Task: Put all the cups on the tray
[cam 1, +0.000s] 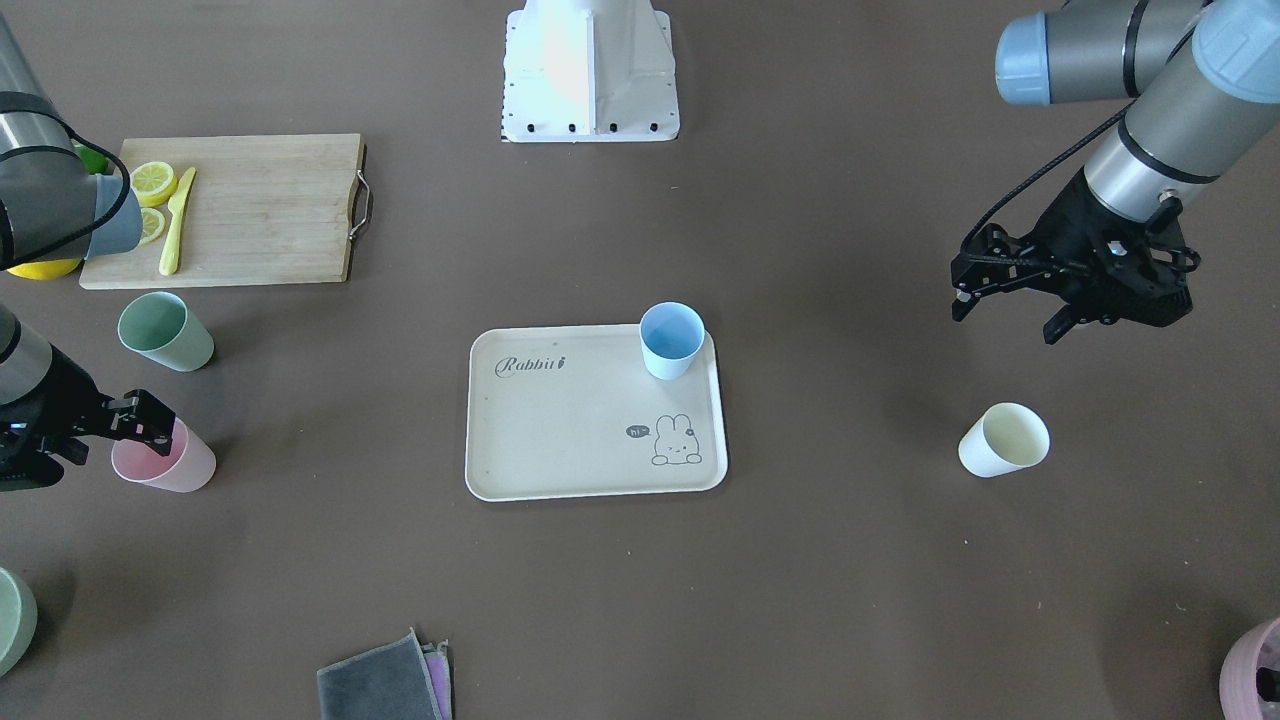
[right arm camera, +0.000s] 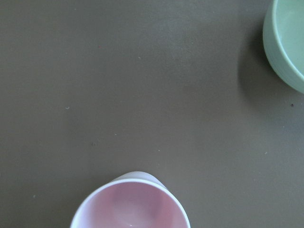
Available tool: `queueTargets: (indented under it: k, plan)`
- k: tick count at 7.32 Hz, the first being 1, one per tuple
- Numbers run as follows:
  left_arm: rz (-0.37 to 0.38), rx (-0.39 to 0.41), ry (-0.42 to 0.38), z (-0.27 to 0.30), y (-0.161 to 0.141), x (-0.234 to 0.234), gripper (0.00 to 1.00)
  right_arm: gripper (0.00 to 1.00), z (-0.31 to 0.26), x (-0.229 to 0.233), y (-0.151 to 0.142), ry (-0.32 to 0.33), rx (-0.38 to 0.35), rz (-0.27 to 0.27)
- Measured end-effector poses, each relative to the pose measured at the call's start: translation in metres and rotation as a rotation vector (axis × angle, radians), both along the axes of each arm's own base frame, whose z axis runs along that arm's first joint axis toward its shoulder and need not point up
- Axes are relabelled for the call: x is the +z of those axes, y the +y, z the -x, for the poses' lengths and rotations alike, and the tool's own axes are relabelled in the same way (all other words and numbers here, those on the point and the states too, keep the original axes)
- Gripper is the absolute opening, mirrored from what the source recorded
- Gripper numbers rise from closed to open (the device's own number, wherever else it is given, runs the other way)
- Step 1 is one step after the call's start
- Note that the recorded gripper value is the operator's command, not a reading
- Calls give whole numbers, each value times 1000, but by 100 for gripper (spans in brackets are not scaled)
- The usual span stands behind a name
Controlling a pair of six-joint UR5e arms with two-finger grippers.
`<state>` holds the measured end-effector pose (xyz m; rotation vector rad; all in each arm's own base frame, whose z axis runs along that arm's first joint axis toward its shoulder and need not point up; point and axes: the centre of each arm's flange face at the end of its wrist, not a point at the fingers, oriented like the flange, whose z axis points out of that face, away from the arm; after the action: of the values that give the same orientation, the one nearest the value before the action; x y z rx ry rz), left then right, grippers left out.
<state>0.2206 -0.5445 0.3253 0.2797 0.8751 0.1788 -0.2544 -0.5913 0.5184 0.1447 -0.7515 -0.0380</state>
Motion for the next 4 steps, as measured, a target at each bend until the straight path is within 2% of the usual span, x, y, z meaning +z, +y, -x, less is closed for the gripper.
queueTargets:
  k: [1, 4]
  plan:
    - [-2, -1, 0, 0, 0, 0, 98, 0, 1, 7, -1, -1, 1, -2]
    - [-2, -3, -1, 0, 0, 0, 98, 0, 5, 1, -1, -21, 14, -6]
